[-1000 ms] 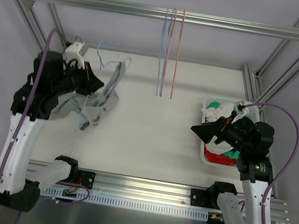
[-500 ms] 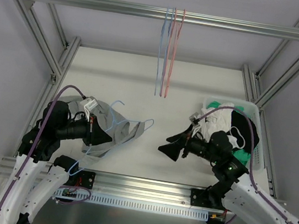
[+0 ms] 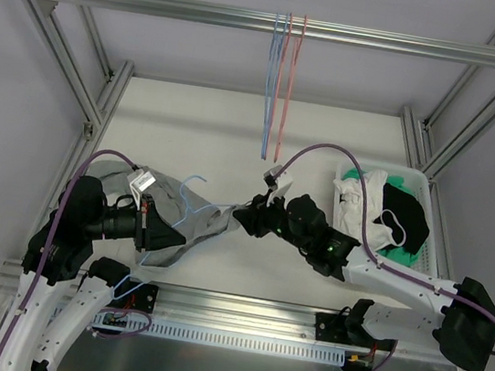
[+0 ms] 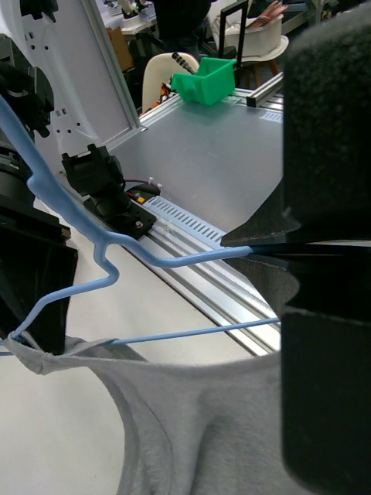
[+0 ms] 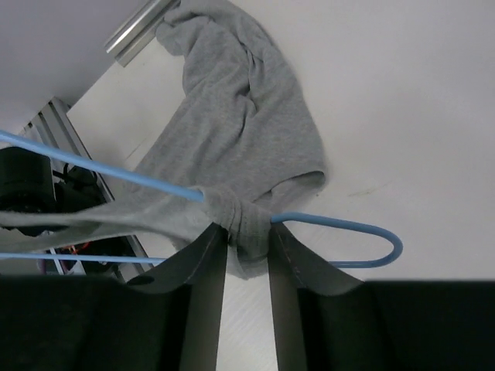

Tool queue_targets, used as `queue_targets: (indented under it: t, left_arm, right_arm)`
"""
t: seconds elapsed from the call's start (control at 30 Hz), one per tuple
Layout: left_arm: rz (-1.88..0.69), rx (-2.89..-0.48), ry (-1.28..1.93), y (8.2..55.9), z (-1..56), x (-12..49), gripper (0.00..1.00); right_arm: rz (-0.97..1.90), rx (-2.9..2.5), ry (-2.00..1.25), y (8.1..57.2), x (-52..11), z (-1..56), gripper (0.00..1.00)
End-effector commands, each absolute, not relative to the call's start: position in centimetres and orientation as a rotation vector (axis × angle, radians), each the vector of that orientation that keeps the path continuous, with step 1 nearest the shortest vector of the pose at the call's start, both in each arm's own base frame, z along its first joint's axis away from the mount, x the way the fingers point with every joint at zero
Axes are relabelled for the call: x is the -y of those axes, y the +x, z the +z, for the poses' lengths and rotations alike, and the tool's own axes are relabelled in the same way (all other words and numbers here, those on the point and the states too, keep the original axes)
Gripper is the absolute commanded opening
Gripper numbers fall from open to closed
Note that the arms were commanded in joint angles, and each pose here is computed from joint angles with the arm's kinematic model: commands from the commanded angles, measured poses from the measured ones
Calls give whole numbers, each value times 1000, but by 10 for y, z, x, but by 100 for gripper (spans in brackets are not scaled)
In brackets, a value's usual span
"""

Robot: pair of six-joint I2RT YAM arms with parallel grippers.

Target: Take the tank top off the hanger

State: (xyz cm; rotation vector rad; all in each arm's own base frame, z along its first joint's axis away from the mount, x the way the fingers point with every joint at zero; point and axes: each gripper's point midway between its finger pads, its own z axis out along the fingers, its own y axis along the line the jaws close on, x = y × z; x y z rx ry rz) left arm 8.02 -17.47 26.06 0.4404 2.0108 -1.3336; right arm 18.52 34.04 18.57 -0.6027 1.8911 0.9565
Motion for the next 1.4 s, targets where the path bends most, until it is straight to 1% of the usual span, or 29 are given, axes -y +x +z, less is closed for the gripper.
queue_targets:
  t: [0.0, 0.03, 0.07, 0.1, 0.13, 0.2, 0.23, 0.37, 0.4, 0.5, 0.53, 0.6, 0.63, 0.73, 0.77, 0.8, 0.83, 0.87, 0.9, 0.93, 1.0, 1.03, 1.07, 1.1, 1.13, 1.2, 1.23, 1.3, 1.37]
  left_arm:
    - [-1382, -1951, 495, 73, 275, 178, 0]
    - [-1382, -1951, 495, 72, 275, 178, 0]
    - [-1376, -1944, 495, 72, 277, 178, 0]
    - [-1375, -1940, 497, 72, 278, 178, 0]
    - [-1370, -1935, 498, 73, 280, 178, 0]
    - [-1353, -1935, 490, 75, 280, 177, 0]
    - [-1344, -1935, 484, 77, 280, 176, 0]
    - [-1387, -1952, 523, 75, 277, 180, 0]
    - [-1404, -1945, 543, 72, 280, 181, 0]
    - [-1429, -1868, 627, 62, 303, 182, 0]
    - [-1442, -1796, 697, 51, 323, 182, 0]
    - [-1434, -1715, 759, 41, 344, 182, 0]
    - [-1407, -1620, 805, 34, 367, 181, 0]
    - [-1367, -1435, 859, 20, 409, 179, 0]
    - [-1358, -1313, 871, 16, 436, 179, 0]
    - [-1357, -1240, 870, 14, 451, 179, 0]
    - [-1430, -1230, 815, 17, 456, 181, 0]
    - [-1348, -976, 876, 7, 487, 178, 0]
    - [-1346, -899, 782, 18, 503, 175, 0]
    - [-1380, -893, 715, 36, 506, 176, 0]
    - [-1347, -743, 679, 41, 540, 171, 0]
    - [-1380, -757, 646, 62, 546, 175, 0]
    - [-1381, -713, 640, 65, 555, 174, 0]
    - [-1382, -603, 617, 60, 574, 169, 0]
    - [-1363, -583, 591, 74, 580, 171, 0]
    - [-1335, -538, 551, 83, 591, 171, 0]
    - [-1311, -520, 511, 95, 595, 172, 0]
    - [-1311, -521, 489, 106, 597, 175, 0]
    - [-1297, -557, 539, 114, 589, 186, 0]
  right_arm:
    - [955, -1724, -518, 205, -348, 240, 28]
    - [947, -1723, -521, 206, -347, 239, 22]
    - [937, -1727, -517, 207, -347, 238, 7]
    - [926, -1734, -519, 208, -345, 236, 2]
    - [920, -1739, -521, 207, -344, 234, 0]
    - [848, -1766, -490, 213, -332, 229, 0]
    - [821, -1756, -459, 215, -322, 237, 0]
    - [555, -1801, -276, 243, -251, 239, 0]
    - [482, -1807, -213, 257, -227, 239, 0]
    - [435, -1830, -108, 278, -185, 240, 0]
    - [519, -1836, -144, 274, -193, 243, 0]
    - [559, -1840, -177, 265, -195, 250, 0]
    - [631, -1831, -229, 256, -205, 256, 0]
    - [856, -1710, -354, 222, -224, 305, 0]
    - [911, -1679, -355, 213, -225, 320, 0]
    - [972, -1592, -365, 199, -221, 352, 0]
    - [1055, -1544, -423, 181, -226, 369, 0]
    - [1119, -1502, -435, 168, -226, 386, 0]
    - [1178, -1449, -459, 153, -225, 403, 0]
    - [1253, -1404, -519, 135, -227, 417, 0]
    - [1361, -1353, -549, 117, -231, 435, 0]
    - [1421, -1322, -612, 103, -235, 441, 1]
    - [1461, -1320, -643, 96, -239, 441, 0]
    - [1511, -1316, -696, 84, -245, 440, 0]
    - [1538, -1342, -751, 79, -254, 432, 0]
    - [1524, -1357, -849, 67, -265, 421, 0]
    - [1484, -1483, -861, 73, -272, 396, 0]
    - [1450, -1535, -903, 71, -279, 385, 0]
    - [1360, -1638, -906, 83, -287, 358, 0]
